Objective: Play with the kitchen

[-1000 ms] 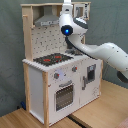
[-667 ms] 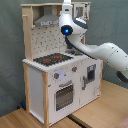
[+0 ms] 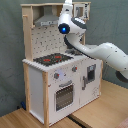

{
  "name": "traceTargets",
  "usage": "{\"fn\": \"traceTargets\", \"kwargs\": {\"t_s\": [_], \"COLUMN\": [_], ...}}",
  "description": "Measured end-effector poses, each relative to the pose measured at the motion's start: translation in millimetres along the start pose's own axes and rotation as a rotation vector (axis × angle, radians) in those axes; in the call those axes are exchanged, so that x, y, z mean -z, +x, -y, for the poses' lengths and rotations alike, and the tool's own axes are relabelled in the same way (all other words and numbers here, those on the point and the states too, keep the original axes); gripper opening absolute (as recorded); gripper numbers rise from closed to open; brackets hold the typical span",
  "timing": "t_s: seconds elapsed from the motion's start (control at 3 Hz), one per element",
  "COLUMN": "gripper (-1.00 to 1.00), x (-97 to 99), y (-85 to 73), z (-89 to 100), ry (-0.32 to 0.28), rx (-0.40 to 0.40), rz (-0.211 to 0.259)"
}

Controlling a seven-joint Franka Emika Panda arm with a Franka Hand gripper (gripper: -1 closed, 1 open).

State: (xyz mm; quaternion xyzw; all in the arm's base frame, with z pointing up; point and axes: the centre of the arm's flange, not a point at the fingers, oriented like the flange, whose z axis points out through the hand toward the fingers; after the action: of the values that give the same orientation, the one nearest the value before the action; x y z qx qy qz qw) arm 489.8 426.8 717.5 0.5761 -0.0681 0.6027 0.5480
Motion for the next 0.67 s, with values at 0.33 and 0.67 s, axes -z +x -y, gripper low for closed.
{"fn": "traceTargets", "kwargs": {"t_s": [0.33, 0.67], "gripper": [-1.00, -1.00], "x": [-18.9, -52.2], "y": [-18.7, -26.7], "z": [9.7, 8.9], "ry": [-0.032, -0.021], "rx": [0.024, 0.109], "rz": [0.105, 0.162]}}
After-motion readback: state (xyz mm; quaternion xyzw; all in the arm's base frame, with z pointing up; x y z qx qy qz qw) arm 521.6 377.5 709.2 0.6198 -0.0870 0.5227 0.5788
